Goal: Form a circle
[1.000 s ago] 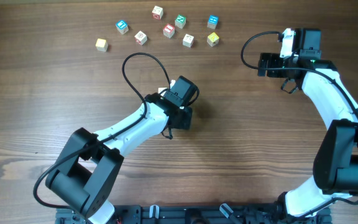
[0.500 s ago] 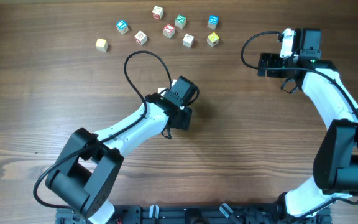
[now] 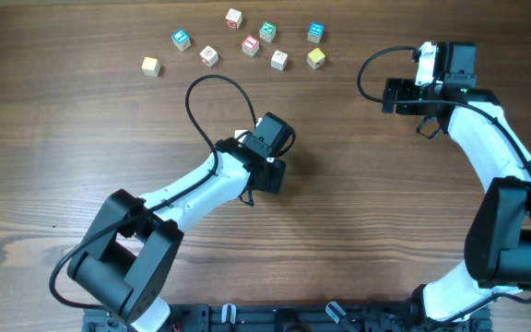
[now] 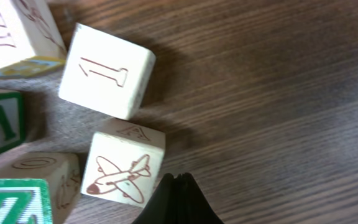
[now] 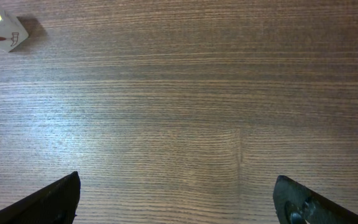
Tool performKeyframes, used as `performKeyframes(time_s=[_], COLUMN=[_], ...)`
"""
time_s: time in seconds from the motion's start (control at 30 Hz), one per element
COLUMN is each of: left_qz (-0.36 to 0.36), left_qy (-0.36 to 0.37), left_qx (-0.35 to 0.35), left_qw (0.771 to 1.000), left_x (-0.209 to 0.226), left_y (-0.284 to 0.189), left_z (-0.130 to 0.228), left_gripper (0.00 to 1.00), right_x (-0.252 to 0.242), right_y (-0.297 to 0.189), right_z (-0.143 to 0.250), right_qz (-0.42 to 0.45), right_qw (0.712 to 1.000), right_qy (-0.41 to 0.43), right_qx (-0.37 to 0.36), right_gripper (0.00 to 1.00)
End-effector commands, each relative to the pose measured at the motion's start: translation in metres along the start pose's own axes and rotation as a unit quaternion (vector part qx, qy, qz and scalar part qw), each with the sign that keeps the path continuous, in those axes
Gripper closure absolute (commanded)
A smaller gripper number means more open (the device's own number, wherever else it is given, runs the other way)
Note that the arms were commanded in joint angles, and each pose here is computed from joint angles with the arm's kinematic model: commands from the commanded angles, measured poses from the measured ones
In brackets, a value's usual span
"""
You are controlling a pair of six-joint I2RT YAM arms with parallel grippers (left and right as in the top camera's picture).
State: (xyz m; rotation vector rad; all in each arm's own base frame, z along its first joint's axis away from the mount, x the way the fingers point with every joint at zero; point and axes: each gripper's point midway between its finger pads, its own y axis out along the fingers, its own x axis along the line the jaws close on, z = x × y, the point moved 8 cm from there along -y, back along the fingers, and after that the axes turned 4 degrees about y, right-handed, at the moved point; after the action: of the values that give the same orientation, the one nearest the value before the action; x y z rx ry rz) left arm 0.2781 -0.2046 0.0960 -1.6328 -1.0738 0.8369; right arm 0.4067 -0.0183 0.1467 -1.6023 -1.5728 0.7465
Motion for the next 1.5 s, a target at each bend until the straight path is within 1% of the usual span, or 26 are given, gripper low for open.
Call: performKeyframes(time_s=[0.0, 0.07, 0.13, 0.23, 0.33, 0.43, 0.53, 1.0, 1.37, 1.47], left_qz=[0.020, 0.017, -0.017, -0.044, -0.054, -0.081, -0.101, -0.104, -0.102, -0.106], left_qy=[-0.011, -0.029, -0.070, -0.143, -0.184, -0.191, -0.190, -0.198, -0.198, -0.196], left_qx=[-0.009, -0.009, 0.003, 0.027, 0.042, 0.029, 0.003, -0.057, -0.060, -0.049], left_qw=[1.000, 0.999, 0.997, 0.988, 0.981, 0.978, 0.977, 0.973, 0.973, 0.974], left_x=[-0.003, -0.001, 0.008, 0.018, 0.021, 0.028, 0.033, 0.034, 0.034, 0.034], left_y=[-0.015, -0.021, -0.022, -0.022, -0.019, -0.008, -0.005, -0.005, -0.005, -0.005], left_z=[0.001, 0.002, 0.007, 0.016, 0.025, 0.034, 0.032, 0.013, 0.012, 0.016], left_gripper=[0.96, 0.96, 0.96, 0.96, 0.96, 0.96, 0.96, 0.95, 0.94, 0.94], right_x=[0.001, 0.001, 0.001, 0.001, 0.001, 0.001, 0.001, 0.001, 0.001, 0.001], right_y=[0.001, 0.001, 0.001, 0.001, 0.001, 0.001, 0.001, 0.001, 0.001, 0.001], right_z=[-0.004, -0.004, -0.004, -0.004, -0.004, -0.004, -0.004, -0.004, -0.004, -0.004], right_qz=[-0.001, -0.001, -0.001, -0.001, -0.001, -0.001, -0.001, -0.001, -0.001, -0.001], right_qw=[1.000, 1.000, 1.000, 1.000, 1.000, 1.000, 1.000, 1.000, 1.000, 1.000], right_qy=[0.004, 0.004, 0.004, 0.004, 0.004, 0.004, 0.004, 0.004, 0.004, 0.004], right_qx=[-0.004, -0.004, -0.004, -0.004, -0.004, -0.004, -0.004, -0.004, -0.004, -0.004], right_gripper=[0.00, 0.00, 0.00, 0.00, 0.00, 0.00, 0.00, 0.00, 0.00, 0.00])
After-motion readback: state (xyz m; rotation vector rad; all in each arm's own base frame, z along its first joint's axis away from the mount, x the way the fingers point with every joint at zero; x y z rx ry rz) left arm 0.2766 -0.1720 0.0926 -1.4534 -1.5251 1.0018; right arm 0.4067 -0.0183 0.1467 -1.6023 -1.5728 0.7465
